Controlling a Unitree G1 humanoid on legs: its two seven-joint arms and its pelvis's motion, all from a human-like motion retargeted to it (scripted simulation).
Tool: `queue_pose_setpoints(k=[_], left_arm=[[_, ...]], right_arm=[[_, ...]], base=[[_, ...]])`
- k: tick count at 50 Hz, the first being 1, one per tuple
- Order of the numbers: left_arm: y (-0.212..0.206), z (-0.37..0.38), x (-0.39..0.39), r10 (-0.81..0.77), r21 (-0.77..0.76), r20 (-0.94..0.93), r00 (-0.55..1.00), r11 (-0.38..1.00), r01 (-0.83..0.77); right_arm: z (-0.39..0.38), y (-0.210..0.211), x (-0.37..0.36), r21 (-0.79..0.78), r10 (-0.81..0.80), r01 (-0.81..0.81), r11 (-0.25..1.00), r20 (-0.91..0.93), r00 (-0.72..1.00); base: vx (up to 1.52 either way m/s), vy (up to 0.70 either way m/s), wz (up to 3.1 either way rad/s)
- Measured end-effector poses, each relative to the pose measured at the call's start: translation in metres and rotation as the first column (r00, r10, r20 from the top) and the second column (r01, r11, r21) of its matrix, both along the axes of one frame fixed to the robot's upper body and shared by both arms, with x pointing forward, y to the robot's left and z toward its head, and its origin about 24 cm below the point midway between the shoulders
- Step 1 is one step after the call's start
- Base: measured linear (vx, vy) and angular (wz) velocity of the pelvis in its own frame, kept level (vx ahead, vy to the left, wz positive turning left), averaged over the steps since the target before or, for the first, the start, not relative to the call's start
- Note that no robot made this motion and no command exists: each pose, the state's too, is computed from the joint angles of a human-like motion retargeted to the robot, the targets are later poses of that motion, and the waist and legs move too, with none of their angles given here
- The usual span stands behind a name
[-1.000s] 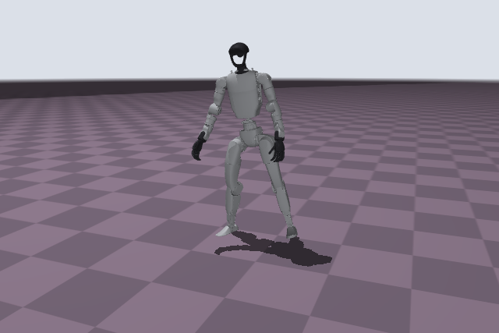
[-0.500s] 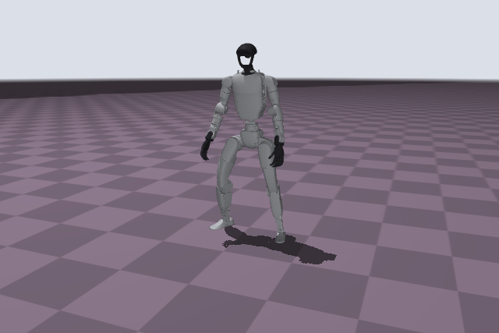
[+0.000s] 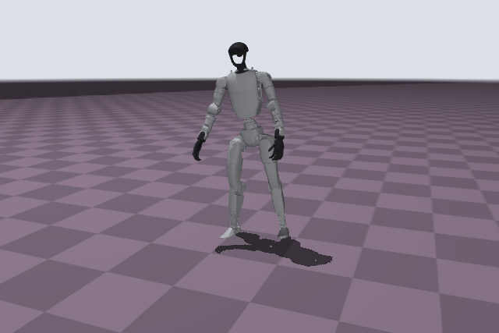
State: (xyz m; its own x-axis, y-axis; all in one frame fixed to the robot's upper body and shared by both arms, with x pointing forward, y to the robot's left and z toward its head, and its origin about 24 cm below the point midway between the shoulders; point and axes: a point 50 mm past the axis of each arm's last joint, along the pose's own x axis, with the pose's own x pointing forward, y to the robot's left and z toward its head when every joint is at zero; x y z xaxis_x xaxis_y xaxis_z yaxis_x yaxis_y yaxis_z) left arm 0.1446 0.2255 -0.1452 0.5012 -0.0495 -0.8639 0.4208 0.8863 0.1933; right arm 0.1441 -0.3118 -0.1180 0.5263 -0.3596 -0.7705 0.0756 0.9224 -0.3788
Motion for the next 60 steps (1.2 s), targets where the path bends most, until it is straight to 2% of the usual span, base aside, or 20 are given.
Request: queue_pose_setpoints(k=[5,11,15,21,26,35,41,47,53,56,60], left_arm=[[0.022,0.002,-0.007,0.048,0.083,0.008,0.999,0.995,-0.048],[0.035,0.012,0.006,0.157,0.091,0.108,0.982,0.982,-0.167],[0.029,0.014,0.015,0.171,0.060,0.139,0.975,0.982,-0.181],[0.004,0.006,0.014,0.109,0.071,0.128,0.986,0.990,-0.119],[0.000,0.002,0.010,0.097,0.065,0.048,0.994,0.993,-0.100],[0.013,0.006,0.015,0.272,0.037,0.084,0.959,0.961,-0.276],[0.020,0.013,0.025,0.187,0.037,0.081,0.979,0.981,-0.190],[0.009,0.014,0.034,0.156,0.001,0.095,0.983,0.988,-0.157],[0.004,0.009,0.023,0.081,0.008,0.072,0.994,0.997,-0.082],[0.010,0.008,0.014,0.041,0.038,0.049,0.998,0.998,-0.042],[0.021,0.007,0.007,0.062,0.069,0.039,0.997,0.996,-0.064]], right_arm=[[0.000,0.005,0.002,0.046,-0.112,0.108,0.993,0.107,0.988],[-0.009,0.016,-0.009,0.044,-0.052,0.050,0.998,0.046,0.998],[-0.012,0.015,-0.017,0.025,-0.008,0.009,1.000,-0.025,1.000],[-0.012,0.008,-0.023,-0.011,-0.062,0.062,0.998,-0.053,0.997],[-0.021,0.027,-0.026,0.035,-0.119,0.122,0.992,-0.072,0.990],[-0.028,0.047,-0.031,0.106,-0.129,0.129,0.986,-0.014,0.992],[-0.034,0.043,-0.056,0.141,-0.097,0.112,0.984,-0.109,0.989],[-0.028,0.025,-0.059,0.127,-0.002,0.023,0.992,-0.162,0.987],[-0.009,0.004,-0.024,0.038,-0.028,0.029,0.999,-0.040,0.999],[-0.004,0.002,-0.012,0.047,-0.086,0.084,0.995,0.045,0.995],[-0.003,0.006,-0.006,0.070,-0.121,0.115,0.991,0.091,0.988]], base=[[0.01,0.20,0.20],[-0.02,0.33,0.24],[-0.03,0.52,0.41],[-0.04,0.59,0.27],[-0.06,0.51,-0.21],[-0.06,0.30,0.05],[-0.05,0.14,-0.10],[-0.06,0.16,-0.09],[-0.05,0.16,-0.09],[0.00,0.21,-0.14],[0.01,0.28,0.02]])
